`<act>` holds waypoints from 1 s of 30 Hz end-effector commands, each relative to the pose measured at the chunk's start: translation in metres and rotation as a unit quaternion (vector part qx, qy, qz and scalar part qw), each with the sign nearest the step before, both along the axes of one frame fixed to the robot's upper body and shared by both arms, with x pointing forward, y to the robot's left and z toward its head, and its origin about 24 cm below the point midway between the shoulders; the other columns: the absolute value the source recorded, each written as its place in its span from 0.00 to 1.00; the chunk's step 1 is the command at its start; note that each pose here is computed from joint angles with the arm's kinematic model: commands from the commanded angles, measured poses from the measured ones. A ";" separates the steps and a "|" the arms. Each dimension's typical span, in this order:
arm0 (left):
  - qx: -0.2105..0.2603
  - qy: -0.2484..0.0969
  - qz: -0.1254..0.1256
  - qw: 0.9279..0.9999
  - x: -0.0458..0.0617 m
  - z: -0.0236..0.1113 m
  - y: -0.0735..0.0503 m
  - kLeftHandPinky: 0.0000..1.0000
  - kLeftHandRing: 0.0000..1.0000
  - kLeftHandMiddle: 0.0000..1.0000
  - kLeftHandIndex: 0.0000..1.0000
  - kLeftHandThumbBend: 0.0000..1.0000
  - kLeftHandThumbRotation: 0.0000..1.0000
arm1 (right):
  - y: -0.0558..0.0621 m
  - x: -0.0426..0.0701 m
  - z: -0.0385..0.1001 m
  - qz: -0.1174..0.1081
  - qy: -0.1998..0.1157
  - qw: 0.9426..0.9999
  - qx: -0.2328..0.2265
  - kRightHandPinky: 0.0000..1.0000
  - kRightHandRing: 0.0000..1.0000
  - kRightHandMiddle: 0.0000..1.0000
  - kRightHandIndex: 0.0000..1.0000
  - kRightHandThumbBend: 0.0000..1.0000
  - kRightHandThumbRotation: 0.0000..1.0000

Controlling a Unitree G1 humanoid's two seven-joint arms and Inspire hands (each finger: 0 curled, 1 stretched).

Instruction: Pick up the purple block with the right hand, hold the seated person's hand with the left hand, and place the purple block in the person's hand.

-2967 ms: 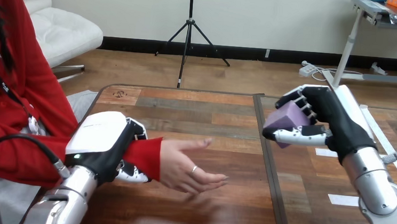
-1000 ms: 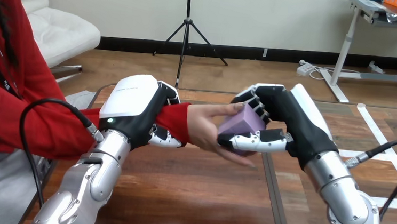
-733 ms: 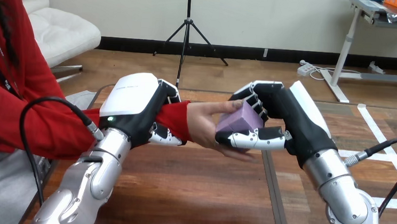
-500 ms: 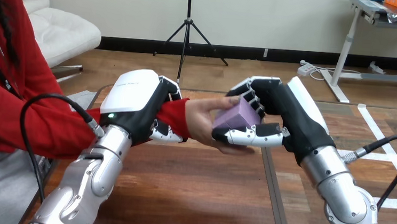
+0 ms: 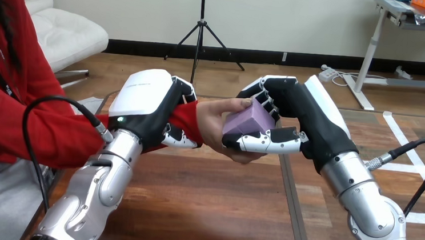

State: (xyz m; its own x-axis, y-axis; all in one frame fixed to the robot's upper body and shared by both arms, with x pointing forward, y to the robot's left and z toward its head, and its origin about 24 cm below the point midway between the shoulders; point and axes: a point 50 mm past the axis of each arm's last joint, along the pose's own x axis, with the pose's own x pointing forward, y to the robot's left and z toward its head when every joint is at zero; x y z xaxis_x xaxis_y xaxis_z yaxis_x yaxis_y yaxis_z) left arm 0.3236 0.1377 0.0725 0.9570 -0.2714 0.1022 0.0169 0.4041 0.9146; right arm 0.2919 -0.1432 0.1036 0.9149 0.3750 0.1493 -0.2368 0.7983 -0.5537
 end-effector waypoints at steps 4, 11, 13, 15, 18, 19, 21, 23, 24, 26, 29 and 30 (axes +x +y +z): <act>0.000 -0.103 -0.014 0.995 0.020 0.053 -0.012 0.29 0.34 0.40 0.41 0.72 0.00 | 0.014 0.003 0.032 0.032 -0.055 0.998 0.018 0.27 0.33 0.40 0.46 0.64 0.00; 0.009 -0.110 -0.011 0.994 0.019 0.052 -0.012 0.27 0.33 0.40 0.42 0.73 0.00 | 0.014 0.003 0.032 0.029 -0.044 0.998 0.019 0.27 0.33 0.41 0.47 0.65 0.00; 0.010 -0.112 -0.011 0.994 0.019 0.052 -0.012 0.26 0.33 0.40 0.42 0.73 0.00 | 0.014 0.003 0.032 0.028 -0.041 0.999 0.018 0.27 0.33 0.41 0.47 0.65 0.00; 0.011 -0.111 -0.010 0.994 0.019 0.052 -0.011 0.26 0.33 0.40 0.42 0.72 0.00 | 0.013 0.003 0.031 0.027 -0.038 0.999 0.017 0.27 0.33 0.41 0.47 0.65 0.00; 0.011 -0.111 -0.009 0.994 0.019 0.052 -0.011 0.25 0.33 0.40 0.42 0.72 0.00 | 0.013 0.003 0.031 0.025 -0.035 0.999 0.016 0.27 0.33 0.41 0.47 0.65 0.00; 0.011 -0.111 -0.009 0.994 0.019 0.052 -0.011 0.25 0.33 0.40 0.42 0.72 0.00 | 0.012 0.003 0.031 0.024 -0.035 0.999 0.016 0.27 0.33 0.41 0.47 0.65 0.00; 0.011 -0.111 -0.008 0.994 0.018 0.052 -0.011 0.25 0.33 0.40 0.42 0.72 0.00 | 0.012 0.003 0.031 0.023 -0.031 0.999 0.014 0.27 0.33 0.41 0.47 0.65 0.00; 0.011 -0.111 -0.008 0.994 0.018 0.052 -0.010 0.25 0.33 0.40 0.42 0.72 0.00 | 0.011 0.003 0.030 0.022 -0.029 0.999 0.012 0.28 0.34 0.41 0.48 0.65 0.00; 0.012 -0.111 -0.008 0.994 0.018 0.052 -0.010 0.25 0.33 0.40 0.42 0.72 0.00 | 0.011 0.003 0.030 0.021 -0.029 0.999 0.011 0.28 0.34 0.42 0.48 0.65 0.00; 0.015 -0.112 -0.008 0.994 0.018 0.052 -0.010 0.25 0.33 0.40 0.42 0.71 0.00 | 0.011 0.003 0.030 0.020 -0.028 0.999 0.008 0.28 0.35 0.42 0.48 0.66 0.00; 0.020 -0.114 -0.007 0.993 0.018 0.051 -0.009 0.25 0.33 0.40 0.42 0.72 0.00 | 0.010 0.003 0.030 0.021 -0.026 0.999 0.005 0.30 0.37 0.44 0.49 0.67 0.00; 0.023 -0.115 -0.006 0.993 0.018 0.051 -0.009 0.25 0.33 0.41 0.43 0.72 0.00 | 0.010 0.003 0.030 0.022 -0.026 0.999 0.004 0.31 0.39 0.45 0.49 0.68 0.00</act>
State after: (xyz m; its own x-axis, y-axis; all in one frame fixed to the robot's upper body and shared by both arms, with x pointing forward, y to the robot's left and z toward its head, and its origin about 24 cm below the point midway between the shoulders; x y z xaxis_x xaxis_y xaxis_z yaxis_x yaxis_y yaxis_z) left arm 0.3257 0.1353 0.0775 0.9509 -0.2786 0.1345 -0.0262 0.3609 0.9322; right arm 0.2914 -0.1423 0.1087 0.9209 0.3718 0.1166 -0.2544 0.8003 -0.5429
